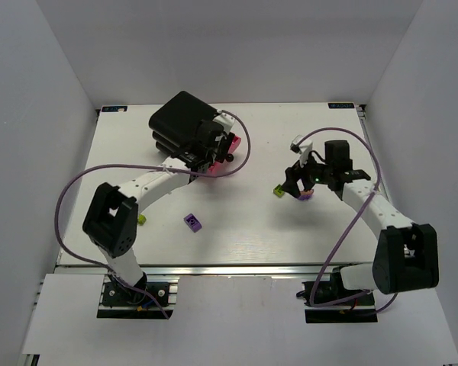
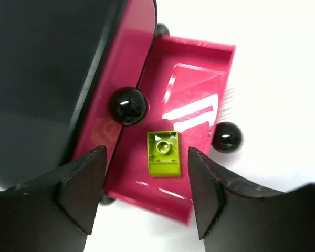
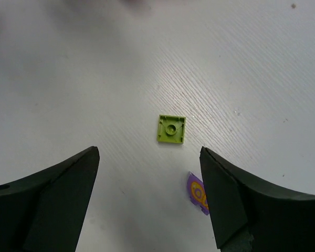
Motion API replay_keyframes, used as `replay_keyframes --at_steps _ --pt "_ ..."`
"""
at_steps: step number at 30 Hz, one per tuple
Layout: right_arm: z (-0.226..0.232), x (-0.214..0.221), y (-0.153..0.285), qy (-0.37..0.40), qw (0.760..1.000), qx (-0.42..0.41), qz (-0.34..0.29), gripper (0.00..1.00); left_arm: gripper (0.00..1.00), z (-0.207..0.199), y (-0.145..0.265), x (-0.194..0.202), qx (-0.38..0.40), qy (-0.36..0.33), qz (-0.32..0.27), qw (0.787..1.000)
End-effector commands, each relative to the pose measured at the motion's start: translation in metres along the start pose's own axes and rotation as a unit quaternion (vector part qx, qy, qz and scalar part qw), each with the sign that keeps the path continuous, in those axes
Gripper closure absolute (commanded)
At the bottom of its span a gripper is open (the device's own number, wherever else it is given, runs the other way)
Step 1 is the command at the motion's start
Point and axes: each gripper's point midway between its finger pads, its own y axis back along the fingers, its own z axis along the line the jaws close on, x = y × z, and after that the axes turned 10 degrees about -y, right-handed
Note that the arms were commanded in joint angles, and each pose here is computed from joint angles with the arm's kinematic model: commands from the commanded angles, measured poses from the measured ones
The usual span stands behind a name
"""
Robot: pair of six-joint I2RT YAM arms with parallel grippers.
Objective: Sort the legos into containers by color
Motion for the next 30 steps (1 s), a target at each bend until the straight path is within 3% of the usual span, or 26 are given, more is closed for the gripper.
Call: replay_keyframes --at_steps 1,4,6,7,8,11,15,17,23,25,26,28,30 --pt "-0.015 0.003 -0.019 0.048 0.998 0.026 0.043 0.17 0.28 0.029 0.054 -0.066 0.016 0.072 -0.090 0.993" --pt "-0.028 0.013 -0.039 0.051 0.994 0.044 0.084 0.12 0.31 0.038 0.095 -0.083 0.040 0.118 -0.128 0.984" --pt "-0.029 0.017 -0.051 0.061 0.991 0.055 0.104 0.11 0.37 0.038 0.110 -0.066 0.060 0.143 -0.118 0.981" --pt "-0.034 0.021 -0.058 0.061 0.990 0.061 0.116 0.11 0.40 0.050 0.134 -0.071 0.056 0.158 -0.141 0.976" --pt "-0.037 0.023 -0.062 0.063 0.988 0.069 0.123 0.11 0.45 0.047 0.138 -0.051 0.053 0.160 -0.127 0.977" --pt "-0.043 0.034 -0.074 0.071 0.982 0.090 0.153 0.12 0.45 0.060 0.173 -0.025 0.035 0.191 -0.120 0.974" --pt "-0.049 0.044 -0.082 0.076 0.976 0.106 0.173 0.19 0.12 0.057 0.192 0.052 -0.001 0.230 -0.029 0.973" --pt "-0.049 0.047 -0.087 0.076 0.976 0.104 0.177 0.22 0.07 0.067 0.204 0.073 -0.030 0.257 -0.015 0.966" --pt "-0.047 0.055 -0.096 0.073 0.973 0.091 0.199 0.53 0.02 0.062 0.218 0.129 -0.069 0.309 0.047 0.947" --pt "-0.043 0.053 -0.095 0.078 0.974 0.081 0.197 0.70 0.02 0.062 0.219 0.133 -0.073 0.313 0.052 0.945" --pt "-0.037 0.051 -0.096 0.079 0.976 0.068 0.193 0.87 0.02 0.061 0.218 0.136 -0.074 0.321 0.057 0.943" --pt "-0.029 0.037 -0.092 0.084 0.979 0.050 0.178 1.00 0.02 0.056 0.213 0.141 -0.068 0.324 0.067 0.941" --pt "-0.008 0.002 -0.092 0.099 0.985 0.014 0.142 1.00 0.02 0.050 0.207 0.144 -0.060 0.330 0.077 0.939"
